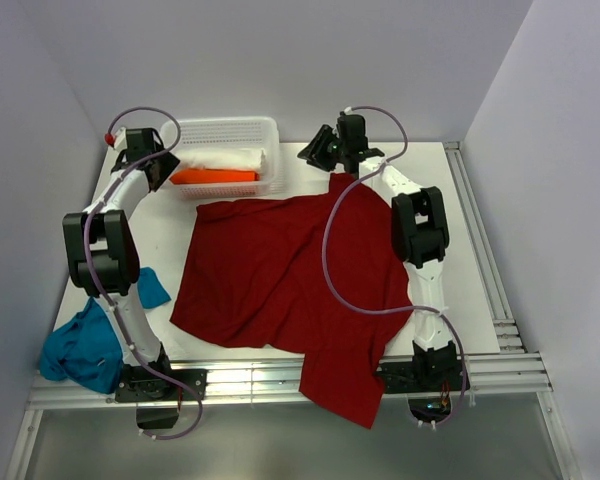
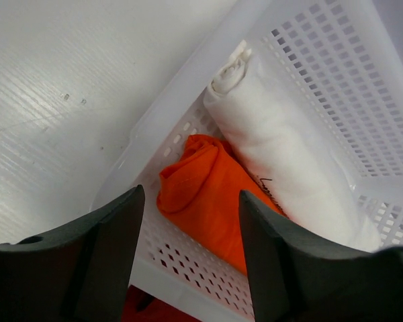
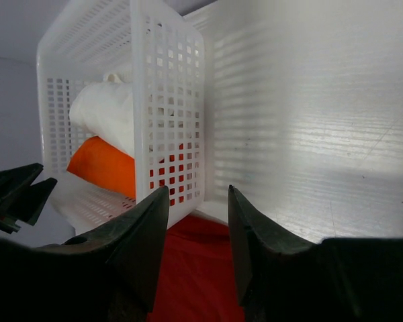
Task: Roll the t-shirts
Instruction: Flatten the tshirt
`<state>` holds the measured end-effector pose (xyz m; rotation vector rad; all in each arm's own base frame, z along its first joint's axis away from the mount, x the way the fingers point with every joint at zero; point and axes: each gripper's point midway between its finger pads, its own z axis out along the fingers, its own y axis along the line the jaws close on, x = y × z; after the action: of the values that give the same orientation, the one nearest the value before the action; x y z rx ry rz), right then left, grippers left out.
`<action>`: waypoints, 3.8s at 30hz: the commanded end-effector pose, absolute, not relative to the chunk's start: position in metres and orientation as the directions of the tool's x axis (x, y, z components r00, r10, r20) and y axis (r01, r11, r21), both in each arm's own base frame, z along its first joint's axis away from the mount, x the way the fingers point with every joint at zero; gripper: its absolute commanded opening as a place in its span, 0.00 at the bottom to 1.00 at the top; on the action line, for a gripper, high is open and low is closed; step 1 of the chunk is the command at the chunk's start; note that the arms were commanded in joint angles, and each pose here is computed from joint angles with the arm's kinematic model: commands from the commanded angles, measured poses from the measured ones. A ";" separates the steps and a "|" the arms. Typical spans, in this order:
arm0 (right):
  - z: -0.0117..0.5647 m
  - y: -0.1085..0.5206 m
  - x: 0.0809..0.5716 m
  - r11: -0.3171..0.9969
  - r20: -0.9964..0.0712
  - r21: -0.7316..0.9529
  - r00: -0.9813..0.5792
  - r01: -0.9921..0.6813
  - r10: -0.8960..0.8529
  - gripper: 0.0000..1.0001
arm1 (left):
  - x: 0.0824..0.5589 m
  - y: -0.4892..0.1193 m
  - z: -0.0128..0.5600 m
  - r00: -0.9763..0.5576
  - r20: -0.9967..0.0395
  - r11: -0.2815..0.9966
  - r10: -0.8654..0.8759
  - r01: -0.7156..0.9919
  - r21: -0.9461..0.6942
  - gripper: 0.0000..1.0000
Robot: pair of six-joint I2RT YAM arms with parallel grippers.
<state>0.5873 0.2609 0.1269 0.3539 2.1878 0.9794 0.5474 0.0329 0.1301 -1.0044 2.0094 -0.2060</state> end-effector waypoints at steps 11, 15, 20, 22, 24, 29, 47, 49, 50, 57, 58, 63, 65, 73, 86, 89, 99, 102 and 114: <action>0.164 0.257 0.579 0.654 -0.533 0.749 -0.683 -0.106 0.500 0.48 | 0.509 0.052 0.184 -0.234 -0.702 0.678 -0.673 -0.574 -0.459 0.73; 0.165 0.257 0.578 0.651 -0.532 0.751 -0.685 -0.110 0.498 0.48 | 0.495 0.060 0.190 -0.211 -0.724 0.675 -0.656 -0.592 -0.439 0.73; 0.165 0.257 0.577 0.649 -0.532 0.753 -0.685 -0.114 0.497 0.48 | 0.494 0.059 0.176 -0.260 -0.706 0.687 -0.659 -0.592 -0.422 0.74; 0.164 0.258 0.576 0.645 -0.527 0.756 -0.689 -0.112 0.498 0.48 | 0.496 0.059 0.160 -0.298 -0.693 0.691 -0.657 -0.607 -0.394 0.74; 0.165 0.258 0.576 0.644 -0.530 0.756 -0.687 -0.117 0.497 0.48 | 0.501 0.059 0.156 -0.309 -0.689 0.693 -0.656 -0.608 -0.387 0.73; 0.166 0.257 0.575 0.646 -0.531 0.754 -0.688 -0.118 0.495 0.48 | 0.512 0.054 0.137 -0.340 -0.664 0.698 -0.665 -0.600 -0.392 0.69; 0.170 0.257 0.570 0.649 -0.532 0.749 -0.704 -0.133 0.470 0.47 | 0.496 0.191 0.159 -0.086 -0.669 0.498 -0.739 -0.738 -0.455 0.00; 0.170 0.258 0.568 0.645 -0.530 0.752 -0.708 -0.137 0.467 0.47 | 0.485 0.209 0.166 -0.030 -0.677 0.459 -0.735 -0.757 -0.466 0.00; 0.171 0.258 0.568 0.644 -0.530 0.752 -0.709 -0.140 0.466 0.47 | 0.478 0.223 0.170 0.013 -0.677 0.426 -0.736 -0.767 -0.479 0.00; 0.172 0.261 0.560 0.650 -0.544 0.743 -0.709 -0.160 0.448 0.48 | 0.453 0.246 0.200 0.155 -0.693 0.372 -0.704 -0.751 -0.546 0.76; 0.169 0.262 0.559 0.649 -0.539 0.745 -0.715 -0.157 0.446 0.48 | 0.451 0.241 0.202 0.149 -0.691 0.376 -0.708 -0.748 -0.547 0.77; 0.168 0.275 0.552 0.638 -0.541 0.747 -0.730 -0.187 0.419 0.48 | 0.441 0.211 0.233 0.128 -0.723 0.455 -0.679 -0.699 -0.552 0.78; 0.175 0.280 0.548 0.630 -0.549 0.748 -0.727 -0.207 0.413 0.48 | 0.439 0.192 0.246 0.117 -0.739 0.488 -0.663 -0.681 -0.545 0.78; 0.177 0.281 0.523 0.657 -0.563 0.722 -0.736 -0.217 0.375 0.48 | 0.425 0.097 0.266 0.012 -0.710 0.612 -0.704 -0.497 -0.615 0.76; 0.164 0.257 0.473 0.679 -0.555 0.713 -0.732 -0.175 0.394 0.35 | 0.420 0.004 0.171 -0.285 -0.645 0.700 -0.709 -0.389 -0.599 0.65; 0.159 0.252 0.464 0.692 -0.558 0.702 -0.731 -0.165 0.392 0.33 | 0.430 0.005 0.157 -0.315 -0.646 0.714 -0.696 -0.400 -0.574 0.64; 0.147 0.236 0.444 0.736 -0.570 0.661 -0.733 -0.142 0.371 0.30 | 0.504 0.024 0.121 -0.362 -0.646 0.730 -0.672 -0.470 -0.496 0.61; 0.145 0.230 0.438 0.744 -0.575 0.654 -0.730 -0.137 0.371 0.30 | 0.521 0.026 0.125 -0.358 -0.653 0.734 -0.667 -0.463 -0.496 0.61; 0.152 0.210 0.430 0.757 -0.577 0.646 -0.714 -0.100 0.398 0.32 | 0.495 -0.003 0.174 -0.373 -0.701 0.794 -0.608 -0.304 -0.527 0.71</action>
<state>0.4244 0.2232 0.1187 0.2225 2.3063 0.8922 0.4838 0.0064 0.0946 -0.8354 2.1765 -0.3067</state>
